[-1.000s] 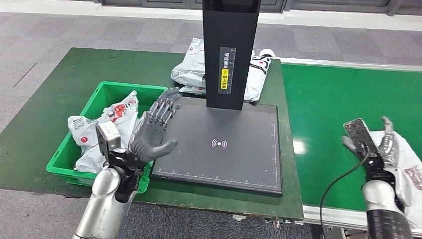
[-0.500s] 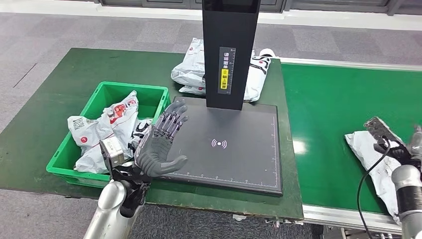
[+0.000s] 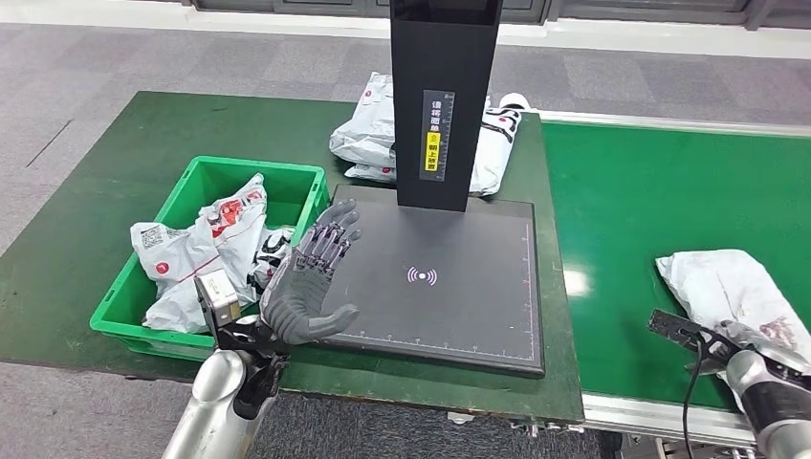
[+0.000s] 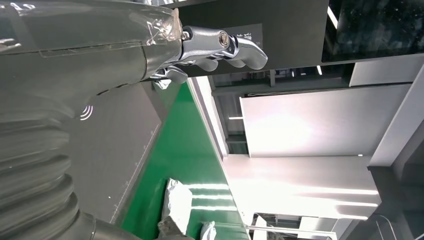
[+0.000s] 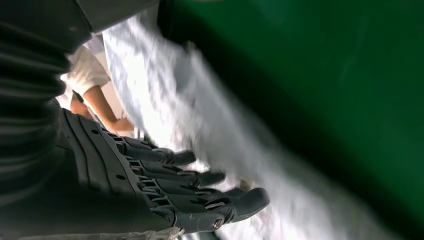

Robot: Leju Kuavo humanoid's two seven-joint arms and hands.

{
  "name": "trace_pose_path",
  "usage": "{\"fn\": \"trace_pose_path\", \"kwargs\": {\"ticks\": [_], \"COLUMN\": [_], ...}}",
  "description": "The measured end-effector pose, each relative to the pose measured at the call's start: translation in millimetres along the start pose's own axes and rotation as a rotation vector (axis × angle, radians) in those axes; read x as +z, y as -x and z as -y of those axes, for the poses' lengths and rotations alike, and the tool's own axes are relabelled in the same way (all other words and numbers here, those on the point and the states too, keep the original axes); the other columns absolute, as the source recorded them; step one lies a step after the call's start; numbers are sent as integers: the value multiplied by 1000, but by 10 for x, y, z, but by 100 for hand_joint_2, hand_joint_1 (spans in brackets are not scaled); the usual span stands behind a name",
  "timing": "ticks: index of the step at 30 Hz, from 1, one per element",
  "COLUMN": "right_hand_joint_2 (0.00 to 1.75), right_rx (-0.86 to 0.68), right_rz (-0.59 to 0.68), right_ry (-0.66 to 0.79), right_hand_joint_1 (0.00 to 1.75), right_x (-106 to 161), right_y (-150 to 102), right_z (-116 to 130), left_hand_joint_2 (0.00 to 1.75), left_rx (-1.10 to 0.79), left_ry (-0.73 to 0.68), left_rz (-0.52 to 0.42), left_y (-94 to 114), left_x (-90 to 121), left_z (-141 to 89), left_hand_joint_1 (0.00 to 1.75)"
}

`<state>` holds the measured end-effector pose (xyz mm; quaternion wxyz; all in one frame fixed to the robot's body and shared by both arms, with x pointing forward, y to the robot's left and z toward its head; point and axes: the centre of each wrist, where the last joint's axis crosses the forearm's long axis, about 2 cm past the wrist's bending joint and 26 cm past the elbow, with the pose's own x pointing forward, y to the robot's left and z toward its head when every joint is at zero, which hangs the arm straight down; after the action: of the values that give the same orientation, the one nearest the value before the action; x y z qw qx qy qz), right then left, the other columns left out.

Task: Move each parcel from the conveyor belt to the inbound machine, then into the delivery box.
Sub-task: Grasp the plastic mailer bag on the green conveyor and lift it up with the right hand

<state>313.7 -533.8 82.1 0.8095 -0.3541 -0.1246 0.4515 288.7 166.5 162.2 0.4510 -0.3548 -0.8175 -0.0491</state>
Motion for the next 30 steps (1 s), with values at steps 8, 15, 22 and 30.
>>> {"fn": "trace_pose_path", "kwargs": {"ticks": [8, 15, 22, 30], "right_hand_joint_2": [175, 175, 175, 175], "right_rx": [-7, -13, -15, -18], "right_rz": [-21, -35, -36, -46], "right_ry": [-140, -188, -208, -197], "right_hand_joint_1": [0, 0, 175, 175], "right_x": [-34, -30, -23, 1], "right_y": [-131, -258, -328, -434], "right_z": [-183, -179, -168, -47], "left_hand_joint_2": [175, 175, 175, 175], "left_rx": [-1, -2, -2, -4], "left_ry": [-10, -23, -29, -44], "left_rz": [-13, -19, -22, -25], "left_y": [39, 69, 88, 120], "left_x": [20, 29, 40, 59], "left_z": [-13, -31, -40, -57], "left_hand_joint_1": [0, 0, 0, 0]}}
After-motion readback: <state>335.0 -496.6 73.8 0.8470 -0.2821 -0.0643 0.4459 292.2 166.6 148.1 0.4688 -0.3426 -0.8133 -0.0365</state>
